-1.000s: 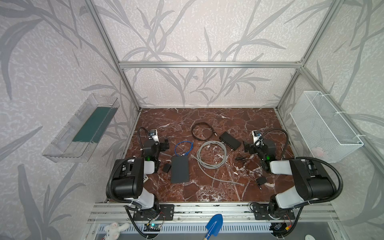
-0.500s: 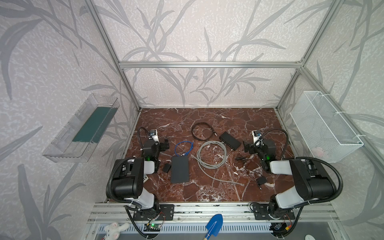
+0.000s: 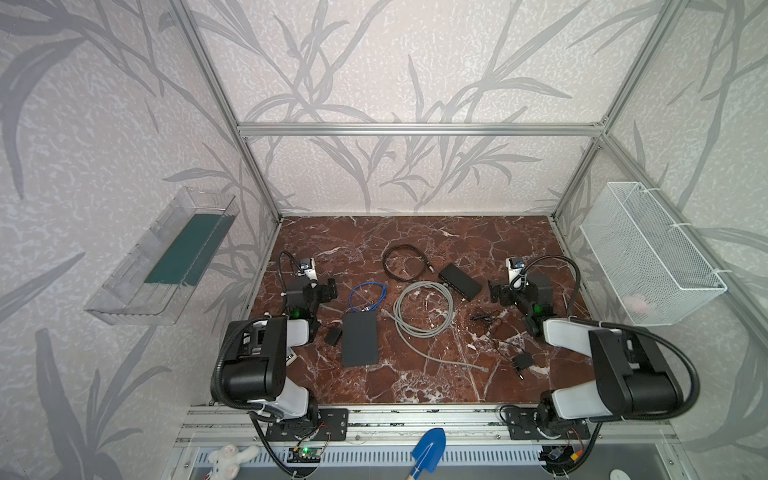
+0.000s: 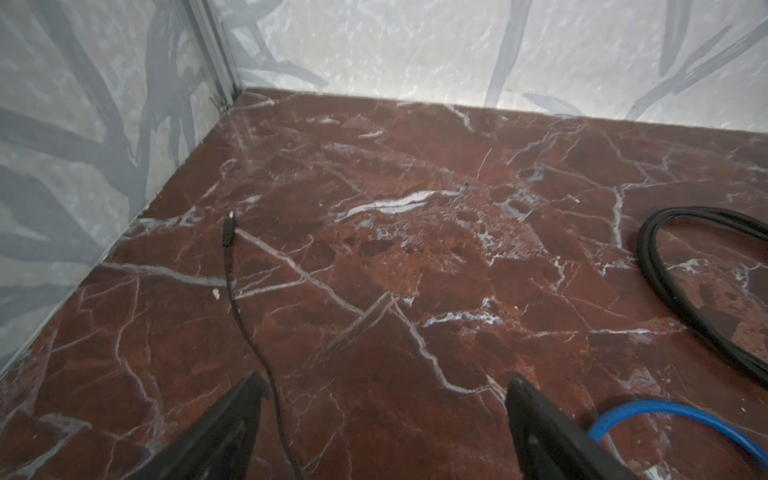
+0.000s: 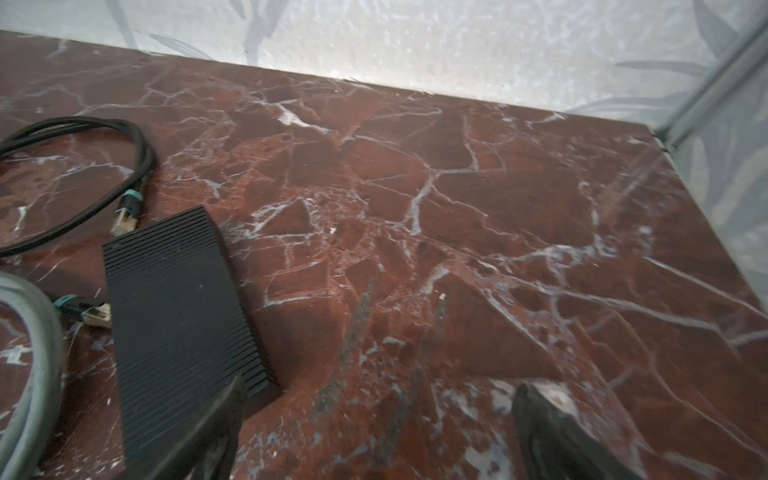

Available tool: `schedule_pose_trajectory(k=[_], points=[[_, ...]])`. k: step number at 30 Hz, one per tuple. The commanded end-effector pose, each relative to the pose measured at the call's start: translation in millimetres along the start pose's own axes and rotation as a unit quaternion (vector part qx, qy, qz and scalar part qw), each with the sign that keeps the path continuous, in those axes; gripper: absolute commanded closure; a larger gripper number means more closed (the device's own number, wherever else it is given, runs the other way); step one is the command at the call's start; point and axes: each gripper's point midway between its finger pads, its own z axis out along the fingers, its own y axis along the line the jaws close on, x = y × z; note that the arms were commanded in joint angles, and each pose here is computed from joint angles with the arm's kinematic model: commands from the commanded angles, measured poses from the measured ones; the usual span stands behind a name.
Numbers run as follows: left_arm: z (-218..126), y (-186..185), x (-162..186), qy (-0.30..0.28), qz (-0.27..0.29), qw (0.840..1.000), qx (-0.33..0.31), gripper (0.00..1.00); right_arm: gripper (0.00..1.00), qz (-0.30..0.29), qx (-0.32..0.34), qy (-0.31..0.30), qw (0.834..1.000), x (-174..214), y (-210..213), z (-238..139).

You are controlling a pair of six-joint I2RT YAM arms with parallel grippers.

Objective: Insert the plug into the switch port
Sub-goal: 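Move both grippers forward over the cables on the table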

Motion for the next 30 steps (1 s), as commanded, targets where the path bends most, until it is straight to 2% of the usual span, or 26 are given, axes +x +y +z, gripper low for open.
schedule_pose_trajectory(k=[1, 3, 5, 7, 12, 14, 16, 18, 21, 23, 26, 30], points=[[-8.1, 11.0, -33.0, 0.023, -0.006, 0.999, -0.042, 0.03, 0.03, 0.093, 0.066, 0.094, 0.989, 2.1, -19.7, -30.2], [-13.5, 4.6, -45.5, 0.023, 0.000, 0.999, -0.038, 0.01, 0.07, 0.156, 0.099, 0.157, 0.970, 21.6, -24.6, -50.6], [-21.5, -13.4, -53.8, 0.036, 0.035, 0.998, -0.039, 0.01, 0.13, 0.216, 0.131, 0.209, 0.945, 45.6, -26.3, -77.8], [-29.2, -31.4, -57.7, 0.050, 0.063, 0.996, -0.045, 0.01, 0.17, 0.252, 0.136, 0.244, 0.927, 67.4, -20.7, -98.1], [-47.5, -82.2, -48.2, 0.091, 0.051, 0.995, -0.006, 0.03, 0.29, 0.267, 0.140, 0.336, 0.892, 108.6, -6.4, -134.1], [-54.3, -98.5, -39.5, 0.105, 0.058, 0.993, 0.001, 0.03, 0.30, 0.262, 0.130, 0.369, 0.882, 121.4, 3.4, -142.3], [-58.8, -112.2, -29.9, 0.124, 0.067, 0.990, 0.011, 0.04, 0.29, 0.239, 0.104, 0.388, 0.884, 130.2, 17.0, -142.5], [-61.2, -124.0, -16.6, 0.144, 0.076, 0.987, 0.021, 0.04, 0.29, 0.218, 0.075, 0.384, 0.894, 133.8, 31.4, -134.1], [-65.5, -136.8, -4.3, 0.161, 0.077, 0.983, 0.033, 0.05, 0.32, 0.208, 0.043, 0.381, 0.900, 132.1, 47.1, -119.0], [-69.7, -144.5, -1.9, 0.165, 0.074, 0.983, 0.044, 0.05, 0.42, 0.204, 0.023, 0.383, 0.901, 127.9, 57.4, -114.1], [-72.0, -149.7, -1.5, 0.164, 0.076, 0.982, 0.051, 0.05, 0.51, 0.173, 0.010, 0.396, 0.902, 129.0, 68.4, -116.2], [-72.7, -150.8, 0.3, 0.166, 0.082, 0.981, 0.051, 0.05, 0.51, 0.146, 0.006, 0.409, 0.901, 135.2, 74.5, -118.9]])
